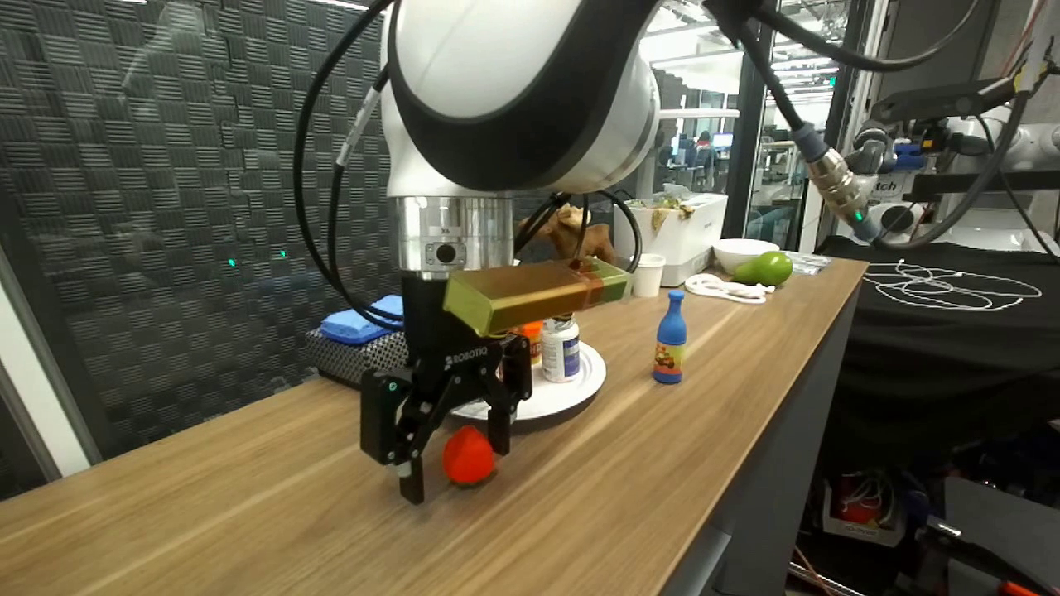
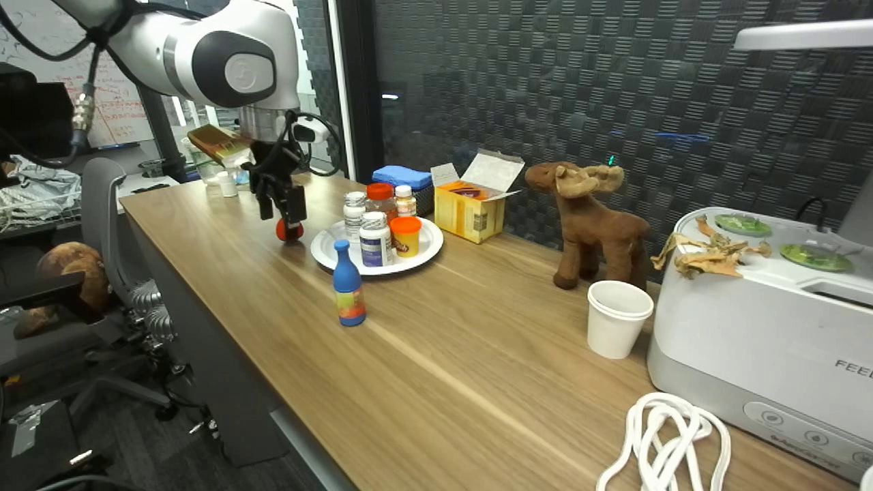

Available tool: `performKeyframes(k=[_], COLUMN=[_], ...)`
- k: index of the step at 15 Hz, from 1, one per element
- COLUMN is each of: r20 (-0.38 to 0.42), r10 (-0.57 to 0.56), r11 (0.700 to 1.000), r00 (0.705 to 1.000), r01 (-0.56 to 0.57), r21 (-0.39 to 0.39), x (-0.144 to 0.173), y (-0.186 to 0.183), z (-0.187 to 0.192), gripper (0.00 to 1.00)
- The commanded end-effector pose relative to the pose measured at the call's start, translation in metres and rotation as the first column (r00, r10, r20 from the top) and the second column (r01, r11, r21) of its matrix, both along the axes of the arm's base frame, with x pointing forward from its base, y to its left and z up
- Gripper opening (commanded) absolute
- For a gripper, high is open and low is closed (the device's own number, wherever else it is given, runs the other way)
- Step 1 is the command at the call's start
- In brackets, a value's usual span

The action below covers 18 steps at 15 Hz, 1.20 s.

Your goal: Pick up all the objects surrounding the white plate and arrange them on the plate

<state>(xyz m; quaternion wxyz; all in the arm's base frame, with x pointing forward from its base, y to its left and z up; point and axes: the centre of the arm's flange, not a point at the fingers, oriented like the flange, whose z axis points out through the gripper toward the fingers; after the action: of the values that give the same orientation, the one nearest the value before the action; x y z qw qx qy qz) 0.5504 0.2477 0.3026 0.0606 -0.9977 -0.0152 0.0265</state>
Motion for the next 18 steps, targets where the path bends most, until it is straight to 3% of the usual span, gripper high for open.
performKeyframes(k=[1,5,7,12,18], r20=[0.002,0.014,0.014,0.037,0.060], r10=[0.042,0.075,0.089,0.102,0.151], r11=[0.999,0.996,0.995,0.994,0.985], r00=[0.999,0.997,0.996,0.994,0.987], r01=[-0.042,-0.075,-0.088,-0.101,-0.145], r21=[-0.010,-0.041,-0.045,-0.046,-0.090], x=[-0.002,-0.006,-0.007,-0.008,-0.020], y=[0.002,0.003,0.003,0.001,-0.022], z=[0.002,0.002,0.002,0.016,0.069], gripper=[0.66,0.33,0.23,0.23,0.23])
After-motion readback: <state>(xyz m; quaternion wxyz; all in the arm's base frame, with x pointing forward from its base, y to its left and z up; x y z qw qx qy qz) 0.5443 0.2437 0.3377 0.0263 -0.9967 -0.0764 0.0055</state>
